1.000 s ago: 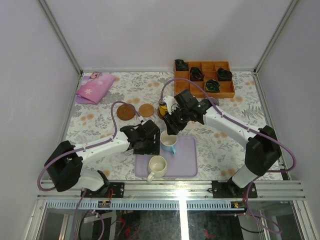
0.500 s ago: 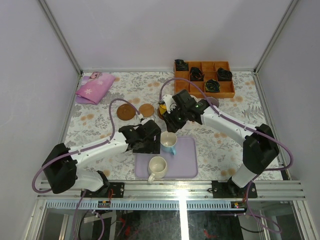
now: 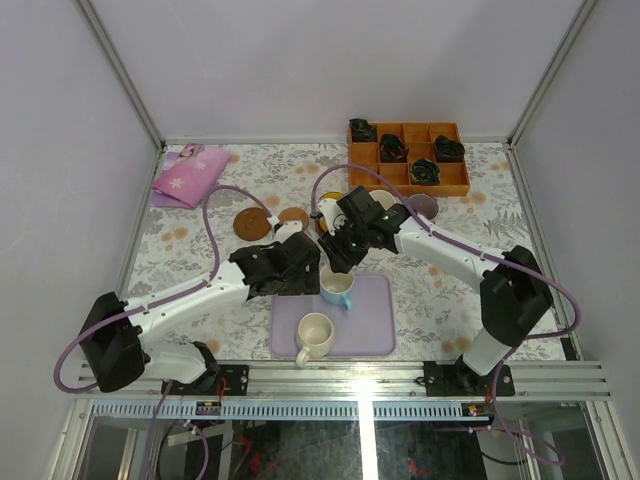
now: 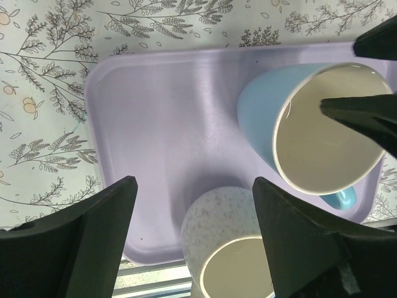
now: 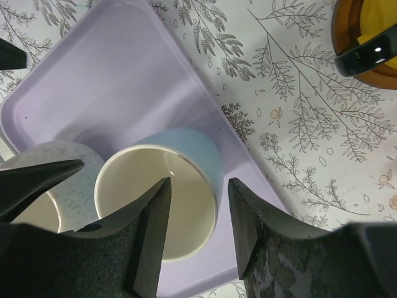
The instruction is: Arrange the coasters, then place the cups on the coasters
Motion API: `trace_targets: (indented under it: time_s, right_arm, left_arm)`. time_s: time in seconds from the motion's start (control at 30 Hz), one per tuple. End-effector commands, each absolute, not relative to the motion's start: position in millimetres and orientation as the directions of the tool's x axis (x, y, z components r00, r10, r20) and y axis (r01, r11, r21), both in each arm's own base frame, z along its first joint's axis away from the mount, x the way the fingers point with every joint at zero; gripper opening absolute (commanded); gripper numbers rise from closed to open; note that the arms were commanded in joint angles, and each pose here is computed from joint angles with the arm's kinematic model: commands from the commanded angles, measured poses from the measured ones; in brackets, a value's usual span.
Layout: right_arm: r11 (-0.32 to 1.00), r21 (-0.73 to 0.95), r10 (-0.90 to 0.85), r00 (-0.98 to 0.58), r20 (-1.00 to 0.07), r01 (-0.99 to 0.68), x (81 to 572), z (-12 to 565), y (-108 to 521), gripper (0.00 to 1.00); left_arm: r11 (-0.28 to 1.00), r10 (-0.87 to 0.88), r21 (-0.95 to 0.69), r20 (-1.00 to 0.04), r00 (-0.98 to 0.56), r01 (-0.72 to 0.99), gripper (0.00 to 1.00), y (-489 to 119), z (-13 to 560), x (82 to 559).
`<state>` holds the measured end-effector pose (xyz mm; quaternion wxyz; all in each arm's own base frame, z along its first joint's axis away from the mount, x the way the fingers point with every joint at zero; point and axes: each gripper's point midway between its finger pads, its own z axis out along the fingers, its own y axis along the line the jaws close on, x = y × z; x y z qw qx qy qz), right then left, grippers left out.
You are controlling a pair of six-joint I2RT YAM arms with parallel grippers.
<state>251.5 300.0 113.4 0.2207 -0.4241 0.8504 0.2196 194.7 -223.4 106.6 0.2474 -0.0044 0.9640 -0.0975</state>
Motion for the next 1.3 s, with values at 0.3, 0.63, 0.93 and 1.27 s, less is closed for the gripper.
trace_targets:
  time_s: [0.3, 0.63, 0.93, 1.27]
  right_arm:
    - [0.665, 0.126, -0.585, -0.618, -0.525, -0.736, 248, 102, 309, 0.46]
    - [0.909, 0.193, -0.214, -0.812, -0.543, -0.369, 249, 113, 300, 0.26]
    - [0.972, 0.181, -0.015, -0.813, -0.583, -0.147, 257, 124, 273, 0.00]
    - [0.980, 0.150, -0.022, -0.817, -0.576, -0.133, 246, 138, 264, 0.22]
  left_arm:
    - [0.981, -0.116, -0.193, -0.545, -0.830, -0.011, 0.75, -204, 128, 213]
    - [0.988, -0.031, -0.142, -0.574, -0.818, 0.062, 0.76, -200, 131, 232]
    - [0.979, 0.033, -0.138, -0.611, -0.791, 0.147, 0.76, -206, 141, 253]
    - [0.921, 0.156, -0.203, -0.591, -0.792, 0.333, 0.77, -226, 147, 237]
